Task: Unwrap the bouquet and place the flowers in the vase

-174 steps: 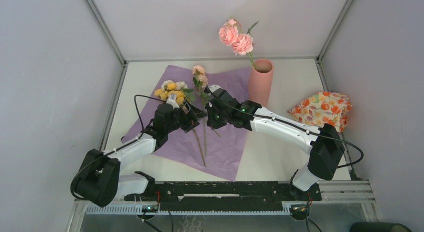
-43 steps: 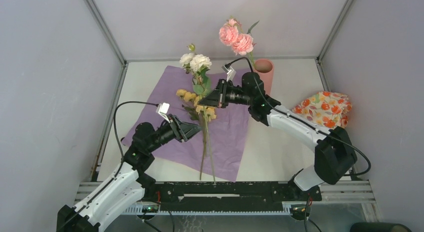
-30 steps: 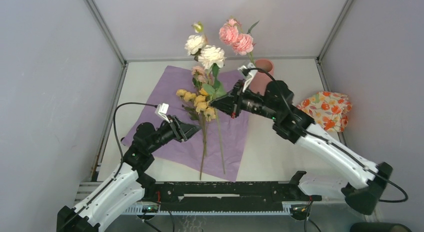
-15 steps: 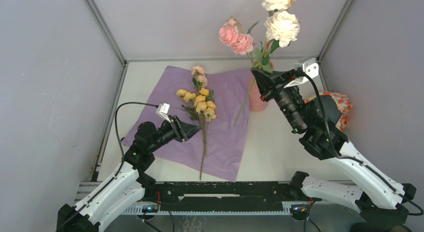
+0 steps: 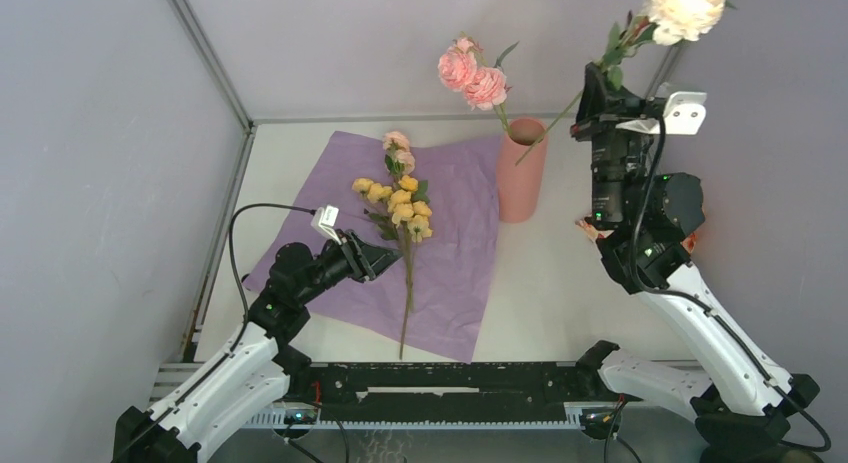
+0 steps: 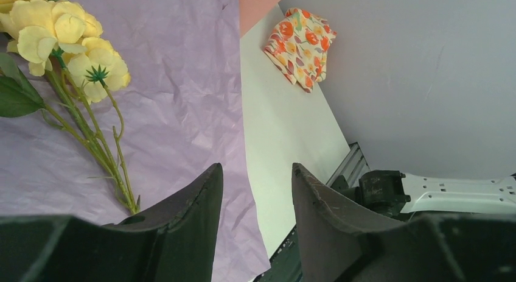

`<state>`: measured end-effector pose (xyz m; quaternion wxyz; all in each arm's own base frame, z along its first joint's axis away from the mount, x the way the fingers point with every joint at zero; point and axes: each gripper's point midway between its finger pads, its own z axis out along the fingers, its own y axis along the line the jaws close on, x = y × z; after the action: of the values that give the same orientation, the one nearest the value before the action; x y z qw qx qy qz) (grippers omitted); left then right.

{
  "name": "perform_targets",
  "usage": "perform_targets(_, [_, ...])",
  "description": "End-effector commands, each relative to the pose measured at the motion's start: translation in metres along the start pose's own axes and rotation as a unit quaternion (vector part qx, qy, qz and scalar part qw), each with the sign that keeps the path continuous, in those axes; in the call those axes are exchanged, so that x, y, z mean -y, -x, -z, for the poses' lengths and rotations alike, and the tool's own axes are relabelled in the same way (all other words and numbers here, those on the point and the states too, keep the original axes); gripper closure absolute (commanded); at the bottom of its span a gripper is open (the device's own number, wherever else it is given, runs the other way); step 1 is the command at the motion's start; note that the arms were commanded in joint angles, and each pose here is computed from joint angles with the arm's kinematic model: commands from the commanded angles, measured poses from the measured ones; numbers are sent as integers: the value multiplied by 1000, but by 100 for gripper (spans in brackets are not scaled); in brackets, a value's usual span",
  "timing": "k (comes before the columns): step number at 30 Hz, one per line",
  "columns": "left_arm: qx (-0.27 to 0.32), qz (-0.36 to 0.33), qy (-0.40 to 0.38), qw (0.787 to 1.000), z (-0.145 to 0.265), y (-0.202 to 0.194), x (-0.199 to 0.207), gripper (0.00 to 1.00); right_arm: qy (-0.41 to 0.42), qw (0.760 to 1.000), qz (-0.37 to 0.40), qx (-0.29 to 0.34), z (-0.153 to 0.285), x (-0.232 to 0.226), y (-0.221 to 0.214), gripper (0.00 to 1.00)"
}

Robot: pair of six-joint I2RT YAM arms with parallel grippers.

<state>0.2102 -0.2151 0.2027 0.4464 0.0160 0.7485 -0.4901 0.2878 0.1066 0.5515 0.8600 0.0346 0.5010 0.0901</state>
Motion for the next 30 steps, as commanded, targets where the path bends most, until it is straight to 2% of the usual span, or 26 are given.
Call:
perform_targets(1, [16,-22,-12,1000,-2,9,6,50,-27,996,-11,89,-13,20,57,100])
perform_targets(12, [11,-14,-6,1000,-9,9,3,50,-16,997,-11,79,-54,10,38,100])
perform_targets(23, [8,-13,9,1000,-9,5,-5,50,-27,999,24,-14,-75,9,-56,100])
perform_targets(30, [0,-9,31,999,-12,1,-16,50,-26,995,38,-86,-69,10,-123,100])
